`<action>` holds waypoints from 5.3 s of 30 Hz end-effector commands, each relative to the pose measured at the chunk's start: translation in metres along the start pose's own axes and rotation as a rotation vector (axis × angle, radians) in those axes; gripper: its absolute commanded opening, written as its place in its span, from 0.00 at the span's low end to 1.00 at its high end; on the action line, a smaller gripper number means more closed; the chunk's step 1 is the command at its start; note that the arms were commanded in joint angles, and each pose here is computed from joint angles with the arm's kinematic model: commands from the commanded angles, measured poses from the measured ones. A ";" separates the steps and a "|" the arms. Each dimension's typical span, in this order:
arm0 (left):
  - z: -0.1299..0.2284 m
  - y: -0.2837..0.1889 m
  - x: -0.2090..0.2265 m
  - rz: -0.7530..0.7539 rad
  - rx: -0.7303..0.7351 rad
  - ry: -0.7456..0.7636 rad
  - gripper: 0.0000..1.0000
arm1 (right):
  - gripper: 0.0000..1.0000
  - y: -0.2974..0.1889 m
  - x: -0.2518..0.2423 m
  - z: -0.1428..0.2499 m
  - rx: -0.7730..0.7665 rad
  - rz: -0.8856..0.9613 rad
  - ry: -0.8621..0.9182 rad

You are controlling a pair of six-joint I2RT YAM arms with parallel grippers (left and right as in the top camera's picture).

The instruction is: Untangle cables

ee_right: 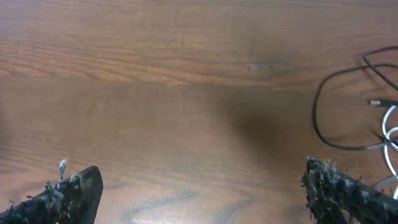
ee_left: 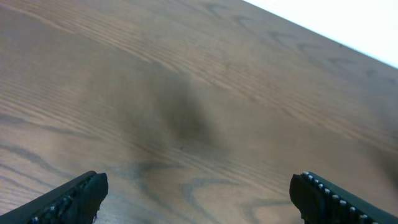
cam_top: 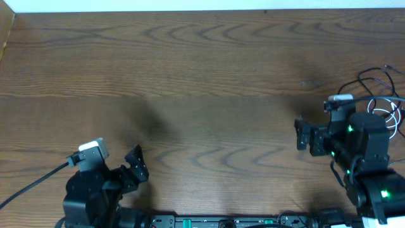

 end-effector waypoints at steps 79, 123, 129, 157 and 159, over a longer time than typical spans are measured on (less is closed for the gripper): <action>0.001 -0.002 0.002 -0.003 -0.019 -0.013 0.98 | 0.99 0.054 -0.017 0.097 -0.620 0.023 -0.075; 0.036 0.048 0.022 0.010 -0.280 0.136 0.98 | 0.99 0.054 -0.017 0.097 -0.620 0.023 -0.075; 0.040 0.087 0.019 0.110 -0.420 0.210 0.98 | 0.99 0.054 -0.017 0.097 -0.620 0.024 -0.075; 0.067 0.132 0.028 0.123 -0.447 0.235 0.98 | 0.99 0.054 -0.017 0.097 -0.620 0.023 -0.075; 0.067 0.132 0.028 0.123 -0.447 0.235 0.98 | 0.99 0.054 -0.017 0.097 -0.620 0.024 -0.075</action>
Point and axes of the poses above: each gripper's point midway between its finger pads, its own y axis out along the fingers, its own x axis along the line the jaws close on, z = x × y, the point moved 8 cm from there along -y, back along the fingers, and after that the axes turned 1 degree about y, right-handed, at the moved point
